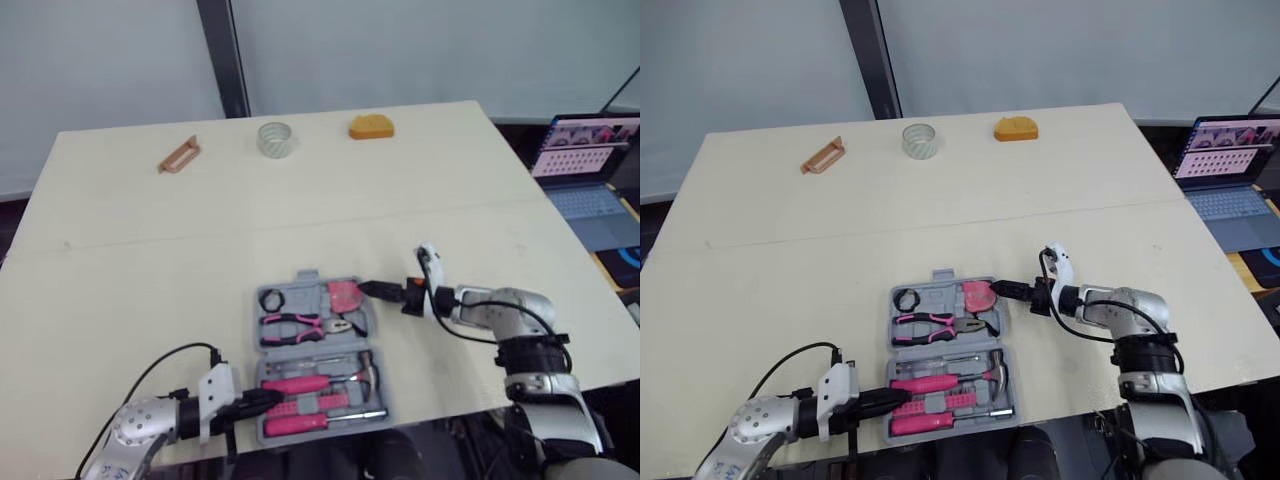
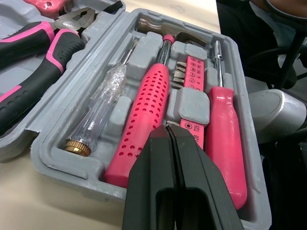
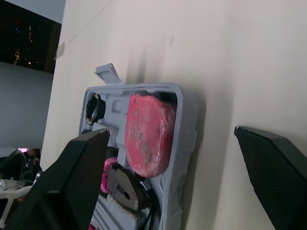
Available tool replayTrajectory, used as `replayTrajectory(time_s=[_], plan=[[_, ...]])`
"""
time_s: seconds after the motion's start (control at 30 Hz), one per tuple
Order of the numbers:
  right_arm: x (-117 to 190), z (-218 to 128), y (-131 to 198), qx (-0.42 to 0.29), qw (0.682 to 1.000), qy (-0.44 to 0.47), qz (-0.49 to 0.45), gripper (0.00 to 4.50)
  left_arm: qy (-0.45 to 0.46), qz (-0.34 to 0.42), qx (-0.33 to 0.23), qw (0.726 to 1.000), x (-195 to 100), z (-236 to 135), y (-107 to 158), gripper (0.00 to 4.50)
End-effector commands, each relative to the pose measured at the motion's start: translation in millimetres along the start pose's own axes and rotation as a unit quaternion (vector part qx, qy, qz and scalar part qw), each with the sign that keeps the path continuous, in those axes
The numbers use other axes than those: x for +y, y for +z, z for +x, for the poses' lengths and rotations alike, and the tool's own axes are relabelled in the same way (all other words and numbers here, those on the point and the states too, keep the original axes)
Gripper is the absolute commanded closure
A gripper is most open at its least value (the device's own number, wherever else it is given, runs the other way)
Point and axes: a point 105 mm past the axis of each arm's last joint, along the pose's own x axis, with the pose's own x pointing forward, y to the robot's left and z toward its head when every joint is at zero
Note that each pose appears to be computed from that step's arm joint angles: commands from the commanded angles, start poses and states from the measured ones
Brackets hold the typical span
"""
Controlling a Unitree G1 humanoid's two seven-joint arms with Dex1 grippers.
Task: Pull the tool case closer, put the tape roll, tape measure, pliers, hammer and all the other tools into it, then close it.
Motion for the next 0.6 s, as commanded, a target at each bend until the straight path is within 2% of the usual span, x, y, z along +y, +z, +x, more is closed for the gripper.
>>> replayTrajectory(time_s=[0.03,0.33,0.6], plan=[[3,8,2,0.005,1.000,0.018,-0.007,0.07,-0.001,-0.003,0.018,1.000,-3,-1,-7,4.50],[21,21,-2,0.037,0.996,0.071,-0.029,0.07,0.006,-0.002,0.026,1.000,-1,-1,-9,4.50],[57,8,5,0.038,0.989,0.119,-0.085,0.07,0.017,-0.003,0.025,1.000,1,-2,-10,4.50]])
